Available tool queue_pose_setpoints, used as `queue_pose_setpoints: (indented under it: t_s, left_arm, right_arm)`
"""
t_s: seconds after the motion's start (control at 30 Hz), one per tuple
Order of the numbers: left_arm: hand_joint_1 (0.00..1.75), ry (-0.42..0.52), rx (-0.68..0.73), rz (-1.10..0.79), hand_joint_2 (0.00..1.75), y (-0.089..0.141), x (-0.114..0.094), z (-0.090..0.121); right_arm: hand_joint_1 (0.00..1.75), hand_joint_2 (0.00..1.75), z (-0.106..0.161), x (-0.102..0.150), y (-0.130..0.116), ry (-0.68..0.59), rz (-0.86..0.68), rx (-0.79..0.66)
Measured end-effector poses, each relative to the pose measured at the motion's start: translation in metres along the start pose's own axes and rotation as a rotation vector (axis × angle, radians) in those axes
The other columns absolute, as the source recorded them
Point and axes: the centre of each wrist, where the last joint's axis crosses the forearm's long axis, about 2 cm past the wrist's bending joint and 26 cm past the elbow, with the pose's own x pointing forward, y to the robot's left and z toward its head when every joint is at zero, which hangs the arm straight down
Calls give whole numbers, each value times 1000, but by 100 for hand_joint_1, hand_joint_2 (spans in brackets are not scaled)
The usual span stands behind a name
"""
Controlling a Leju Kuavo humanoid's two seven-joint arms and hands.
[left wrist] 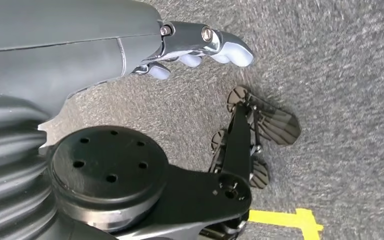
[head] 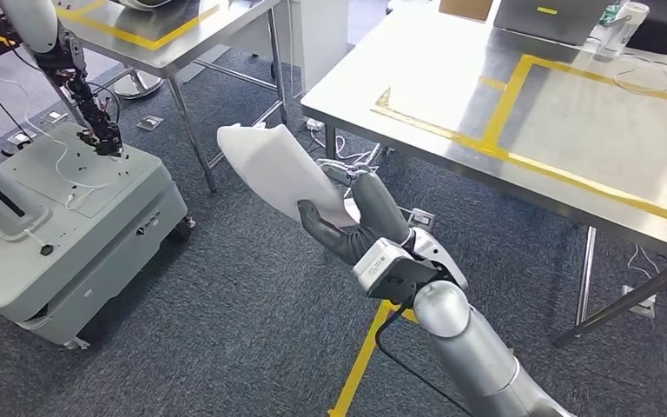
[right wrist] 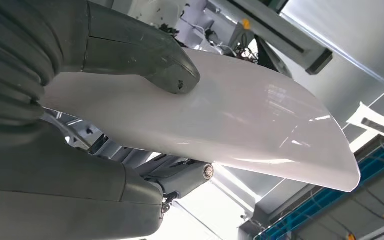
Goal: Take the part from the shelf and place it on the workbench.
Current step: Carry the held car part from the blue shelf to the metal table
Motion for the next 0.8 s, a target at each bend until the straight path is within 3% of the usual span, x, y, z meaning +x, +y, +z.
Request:
queue_pose_setpoints:
  t_s: [0.57,0.8]
  left_arm:
    - [0,-1,-23,-31,175,-2,-1,0]
    - [0,-1,-4,-41,175,7,1,0]
  right_arm:
    - [175,175,22,0,5,38,-29,-20]
    - [175,175,36,-3,8,61,-86,-40]
